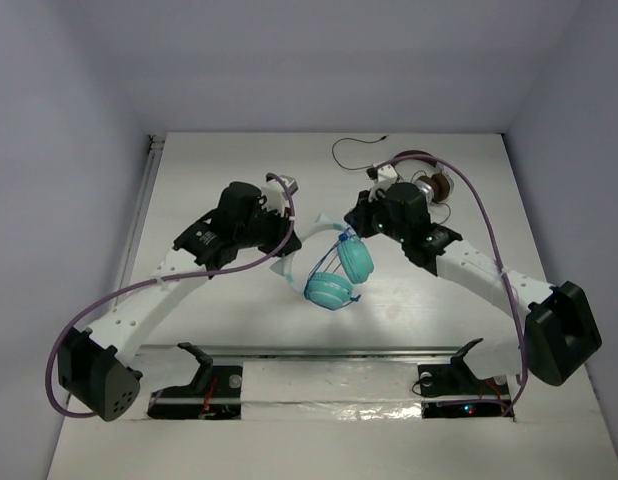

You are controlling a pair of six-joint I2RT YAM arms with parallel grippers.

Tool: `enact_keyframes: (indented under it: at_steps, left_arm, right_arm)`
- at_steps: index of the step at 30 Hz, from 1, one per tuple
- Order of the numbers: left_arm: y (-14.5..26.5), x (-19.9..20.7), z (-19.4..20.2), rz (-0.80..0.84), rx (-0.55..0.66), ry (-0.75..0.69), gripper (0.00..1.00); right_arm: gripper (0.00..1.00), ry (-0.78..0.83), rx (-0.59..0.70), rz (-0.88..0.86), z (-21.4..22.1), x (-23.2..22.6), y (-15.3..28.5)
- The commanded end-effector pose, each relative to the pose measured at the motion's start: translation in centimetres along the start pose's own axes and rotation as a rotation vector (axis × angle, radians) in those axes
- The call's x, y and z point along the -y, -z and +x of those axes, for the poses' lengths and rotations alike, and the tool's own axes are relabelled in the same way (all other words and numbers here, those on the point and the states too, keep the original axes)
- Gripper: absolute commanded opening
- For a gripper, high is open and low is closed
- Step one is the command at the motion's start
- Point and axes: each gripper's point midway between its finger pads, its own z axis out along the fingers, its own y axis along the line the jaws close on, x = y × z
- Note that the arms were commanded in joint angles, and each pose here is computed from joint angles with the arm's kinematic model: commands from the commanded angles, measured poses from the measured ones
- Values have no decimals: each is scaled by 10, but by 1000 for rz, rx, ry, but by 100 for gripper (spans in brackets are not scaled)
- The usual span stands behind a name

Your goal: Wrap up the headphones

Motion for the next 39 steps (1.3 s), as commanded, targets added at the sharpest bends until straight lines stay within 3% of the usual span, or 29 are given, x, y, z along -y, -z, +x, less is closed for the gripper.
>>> enact_keyframes:
  at_steps: [1,5,10,22,24,25,27,29,30,31,32,39]
  left_arm:
    - [37,25,-57,75,188,-14,0]
    - [63,39,-97,86,282,-27,0]
    - [80,46,-120,70,318,-48,0]
    - [101,51,-148,46,374,-37,0]
    - [103,45,-150,7,383,-30,0]
    - [104,42,-152,-12,389,-29,0]
    - [106,38,-155,-42,397,-26,0]
    - [105,31,-160,-77,411,-20,0]
    - [106,31,-164,-83,422,-19,0]
    - [107,27,-167,-98,433,-12,0]
    - [107,26,-171,-100,445,-6,0]
    - [108,32,-187,-80,472,-11,0]
  right_arm:
    - [7,-23,111,-180,-25,-28,7]
    - [22,-68,136,-253,-14,-30,3]
    - [45,-74,149,-300,-4,-32,1]
    - [45,-85,172,-364,2,-40,4]
    - [37,-86,181,-331,1,-35,9]
    - [23,-84,213,-311,-7,-33,17]
    - [14,-91,214,-293,-5,-30,25]
    - [20,-101,239,-294,-10,-32,38]
    - [27,-116,239,-306,-10,-34,43]
    - [45,-122,222,-325,-3,-37,46]
    - [49,-123,229,-345,-5,-41,53]
    - [48,-138,258,-338,-4,-40,73]
